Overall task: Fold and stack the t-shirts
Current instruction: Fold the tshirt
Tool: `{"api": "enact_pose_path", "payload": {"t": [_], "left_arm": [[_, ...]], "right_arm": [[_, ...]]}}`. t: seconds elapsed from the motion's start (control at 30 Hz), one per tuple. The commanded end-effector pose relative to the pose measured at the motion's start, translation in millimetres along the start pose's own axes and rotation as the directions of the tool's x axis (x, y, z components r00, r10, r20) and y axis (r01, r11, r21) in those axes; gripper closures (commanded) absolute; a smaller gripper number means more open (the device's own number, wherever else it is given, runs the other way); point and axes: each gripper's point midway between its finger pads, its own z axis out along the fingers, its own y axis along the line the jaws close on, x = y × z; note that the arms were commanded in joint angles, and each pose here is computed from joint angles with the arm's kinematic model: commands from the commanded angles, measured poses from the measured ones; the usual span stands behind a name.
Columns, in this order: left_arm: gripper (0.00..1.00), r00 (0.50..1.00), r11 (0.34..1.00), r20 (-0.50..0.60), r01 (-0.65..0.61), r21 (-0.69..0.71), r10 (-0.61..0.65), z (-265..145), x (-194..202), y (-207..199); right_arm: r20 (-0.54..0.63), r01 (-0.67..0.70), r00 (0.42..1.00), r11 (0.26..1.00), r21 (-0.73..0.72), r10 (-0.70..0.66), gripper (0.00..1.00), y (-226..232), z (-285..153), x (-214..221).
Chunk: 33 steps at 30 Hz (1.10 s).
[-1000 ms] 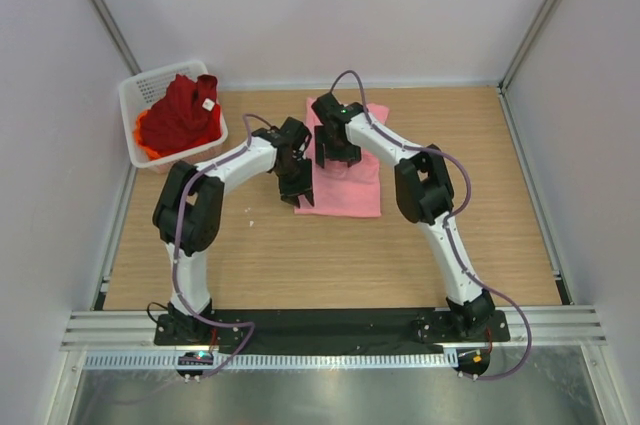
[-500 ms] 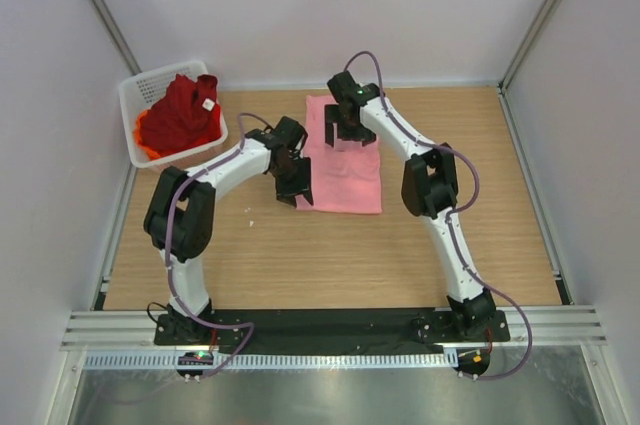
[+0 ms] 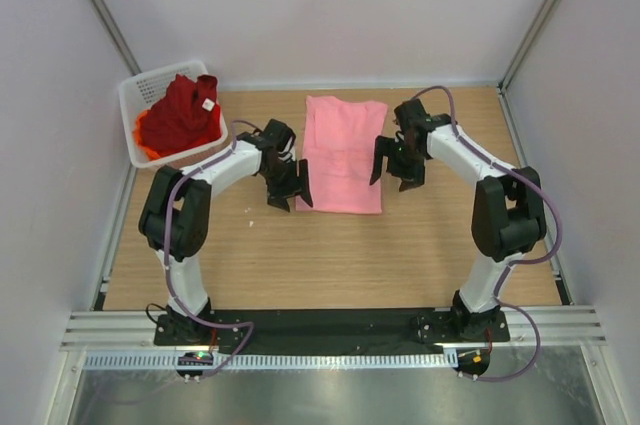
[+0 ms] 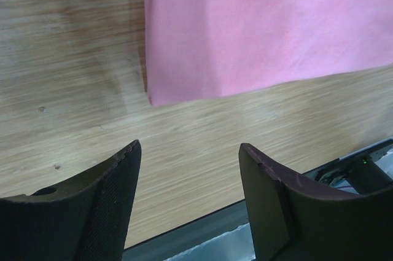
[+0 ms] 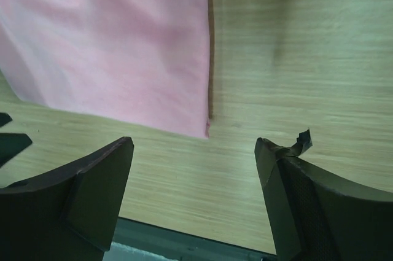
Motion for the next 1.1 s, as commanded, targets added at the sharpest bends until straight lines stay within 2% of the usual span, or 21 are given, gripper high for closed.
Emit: {"api": "enact_pose_path", "payload": {"t": [0.0, 0.1, 0.43, 0.67, 0.93, 1.07], "left_arm": [[0.34, 0.999, 0.996, 0.043, -0.014, 0.082, 0.011, -7.9, -12.9, -13.1], [0.35, 0.999, 0.995, 0.028, 0.033, 0.099, -0.036, -6.6, -10.5, -9.2], [0.38, 0.989, 0.986, -0.005, 0.147, 0.075, -0.147, 12.9, 1.2, 4.6], [0.38, 0.988, 0.986, 0.013, 0.153, 0.060, -0.154, 13.7, -0.9, 12.3], [0.37, 0.988, 0.989, 0.062, 0.137, 0.062, -0.141, -3.7, -0.1, 13.5], [0.37, 0.987, 0.986, 0.049, 0.149, 0.070, -0.153, -6.8, 8.3, 15.2]], "right_arm": [[0.000, -0.027, 1.000, 0.986, -0.164, 0.027, 0.16, 28.7, 7.2, 15.4], [-0.042, -0.105, 0.994, 0.975, -0.198, 0.098, 0.26, 20.9, 17.8, 36.0], [-0.081, -0.207, 0.978, 0.961, -0.184, 0.195, 0.27, -2.8, 29.5, 59.3], [-0.106, -0.295, 0.955, 0.929, -0.222, 0.277, 0.29, -5.1, 42.6, 58.5], [-0.124, -0.327, 0.943, 0.925, -0.195, 0.307, 0.37, -9.9, 56.3, 58.9], [-0.138, -0.351, 0.934, 0.917, -0.190, 0.329, 0.47, -11.7, 65.1, 63.4]]}}
